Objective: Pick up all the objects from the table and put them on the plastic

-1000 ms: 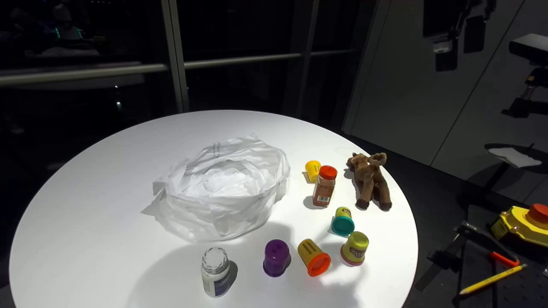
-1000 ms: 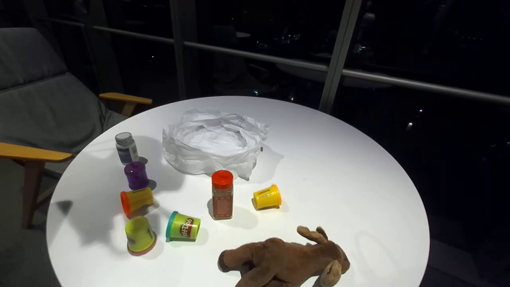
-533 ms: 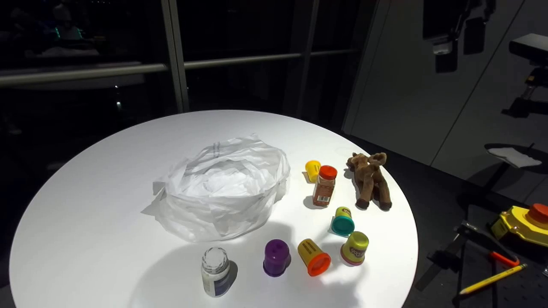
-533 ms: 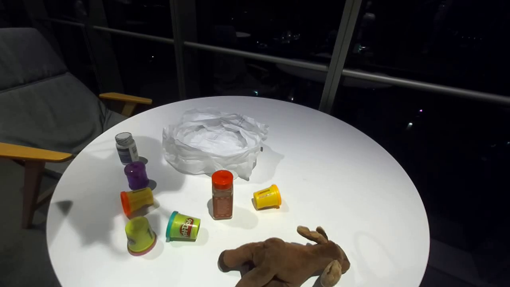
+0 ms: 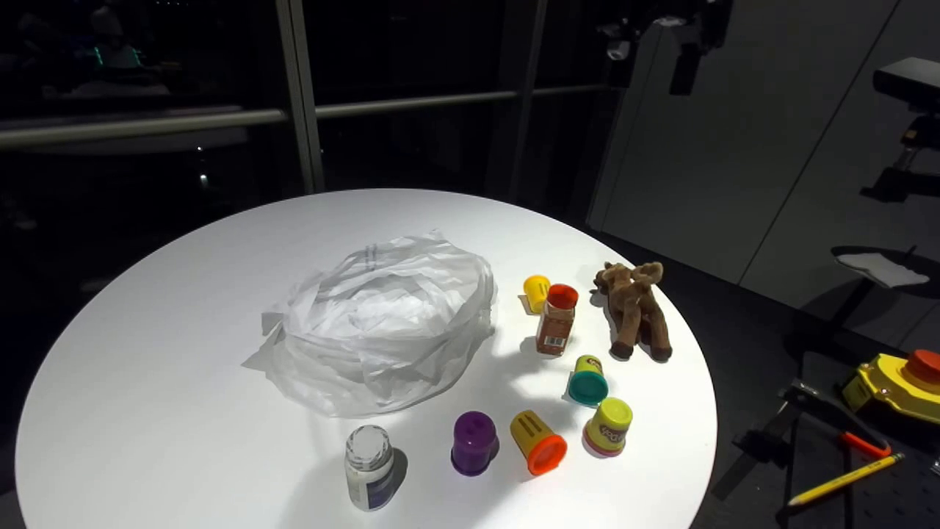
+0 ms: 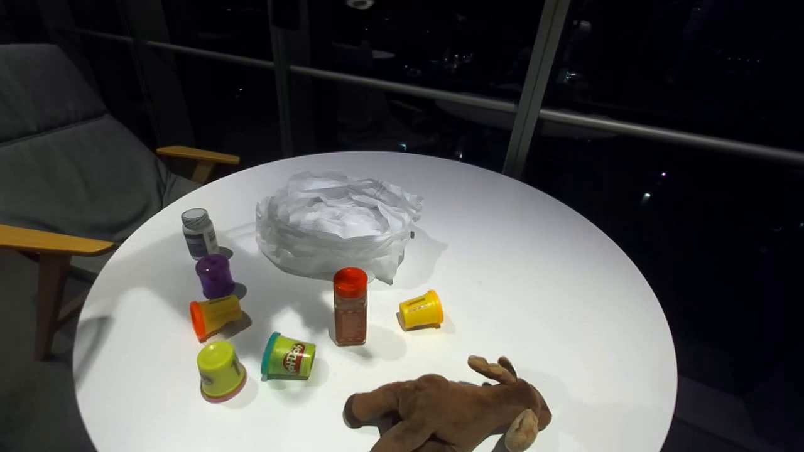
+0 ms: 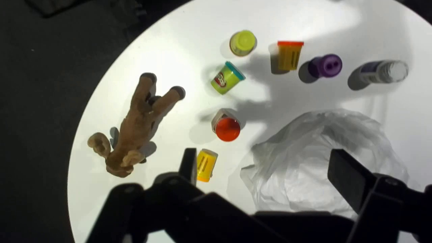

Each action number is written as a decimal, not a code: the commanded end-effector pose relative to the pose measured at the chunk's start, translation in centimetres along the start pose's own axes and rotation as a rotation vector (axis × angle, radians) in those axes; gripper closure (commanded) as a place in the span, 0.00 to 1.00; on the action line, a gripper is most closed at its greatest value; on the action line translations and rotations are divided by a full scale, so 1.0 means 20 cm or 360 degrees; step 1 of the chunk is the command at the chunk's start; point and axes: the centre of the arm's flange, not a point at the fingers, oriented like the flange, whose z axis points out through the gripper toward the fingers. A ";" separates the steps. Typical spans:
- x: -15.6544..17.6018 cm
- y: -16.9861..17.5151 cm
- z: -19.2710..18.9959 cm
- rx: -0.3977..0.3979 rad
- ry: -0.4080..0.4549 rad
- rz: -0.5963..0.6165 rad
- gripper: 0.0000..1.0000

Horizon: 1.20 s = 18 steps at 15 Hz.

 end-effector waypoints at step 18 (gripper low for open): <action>0.86 0.34 0.93 0.0066 0.0128 0.0507 0.00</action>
